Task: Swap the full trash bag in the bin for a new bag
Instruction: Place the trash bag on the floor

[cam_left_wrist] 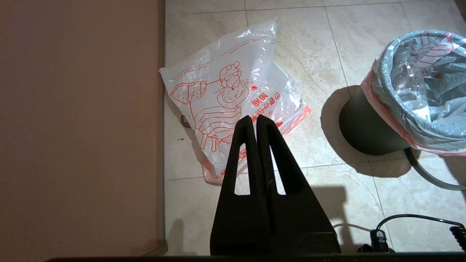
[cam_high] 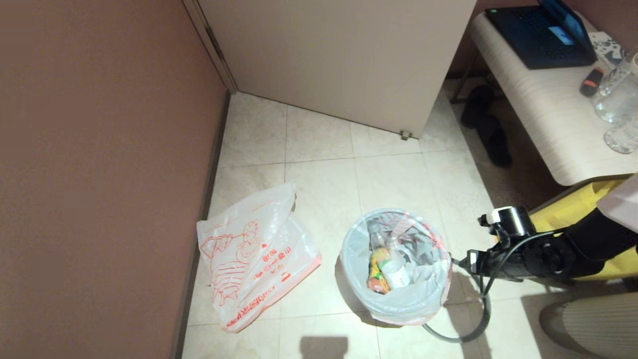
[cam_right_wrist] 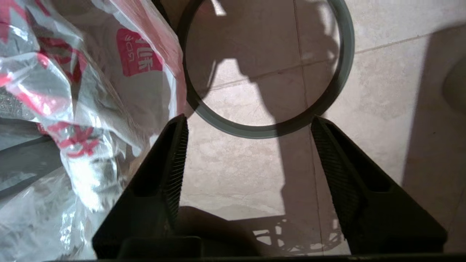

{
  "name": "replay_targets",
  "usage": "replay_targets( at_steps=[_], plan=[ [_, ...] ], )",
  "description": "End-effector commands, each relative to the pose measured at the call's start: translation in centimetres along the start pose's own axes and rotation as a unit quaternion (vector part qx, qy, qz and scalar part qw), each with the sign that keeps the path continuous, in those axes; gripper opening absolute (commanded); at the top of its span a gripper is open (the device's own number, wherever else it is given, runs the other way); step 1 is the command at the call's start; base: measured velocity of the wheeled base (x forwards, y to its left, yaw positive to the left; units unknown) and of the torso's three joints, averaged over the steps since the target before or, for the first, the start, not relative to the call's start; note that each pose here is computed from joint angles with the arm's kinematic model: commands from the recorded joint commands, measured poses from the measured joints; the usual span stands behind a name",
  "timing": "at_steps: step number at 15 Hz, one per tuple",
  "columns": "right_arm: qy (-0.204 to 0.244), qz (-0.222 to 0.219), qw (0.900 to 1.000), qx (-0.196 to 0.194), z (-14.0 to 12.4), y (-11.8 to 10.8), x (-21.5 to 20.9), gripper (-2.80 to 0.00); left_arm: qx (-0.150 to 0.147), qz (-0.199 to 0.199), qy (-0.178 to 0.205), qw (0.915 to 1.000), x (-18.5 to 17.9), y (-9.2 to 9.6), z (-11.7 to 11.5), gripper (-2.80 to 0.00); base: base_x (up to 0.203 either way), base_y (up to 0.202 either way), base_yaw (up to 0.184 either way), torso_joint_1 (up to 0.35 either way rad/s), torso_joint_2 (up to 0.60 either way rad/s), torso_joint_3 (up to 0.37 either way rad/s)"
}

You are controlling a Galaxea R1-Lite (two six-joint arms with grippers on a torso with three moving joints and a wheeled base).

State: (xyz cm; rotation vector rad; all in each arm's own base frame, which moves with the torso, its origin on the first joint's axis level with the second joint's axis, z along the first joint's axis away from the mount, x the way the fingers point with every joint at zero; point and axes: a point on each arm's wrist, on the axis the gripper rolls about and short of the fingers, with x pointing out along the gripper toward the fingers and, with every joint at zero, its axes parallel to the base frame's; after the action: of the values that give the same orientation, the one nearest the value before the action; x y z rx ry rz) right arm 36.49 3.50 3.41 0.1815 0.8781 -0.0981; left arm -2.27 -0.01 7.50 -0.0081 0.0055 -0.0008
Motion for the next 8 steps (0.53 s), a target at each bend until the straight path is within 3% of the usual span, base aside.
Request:
replay_targets(
  at_steps=[1,8],
  plan=[
    [0.019,-0.005,1.0,-0.004,-0.6,0.2,2.6,0.0,-0.001,0.0,0.0,1.0,0.0,0.0,0.0,-2.8,0.0,0.0,0.0,0.0,0.0,0.0],
    [0.008,0.01,1.0,-0.007,0.3,1.2,5.1,0.0,0.0,0.0,0.0,1.0,0.0,0.0,0.0,-2.8,0.0,0.0,0.0,0.0,0.0,0.0]
  ],
)
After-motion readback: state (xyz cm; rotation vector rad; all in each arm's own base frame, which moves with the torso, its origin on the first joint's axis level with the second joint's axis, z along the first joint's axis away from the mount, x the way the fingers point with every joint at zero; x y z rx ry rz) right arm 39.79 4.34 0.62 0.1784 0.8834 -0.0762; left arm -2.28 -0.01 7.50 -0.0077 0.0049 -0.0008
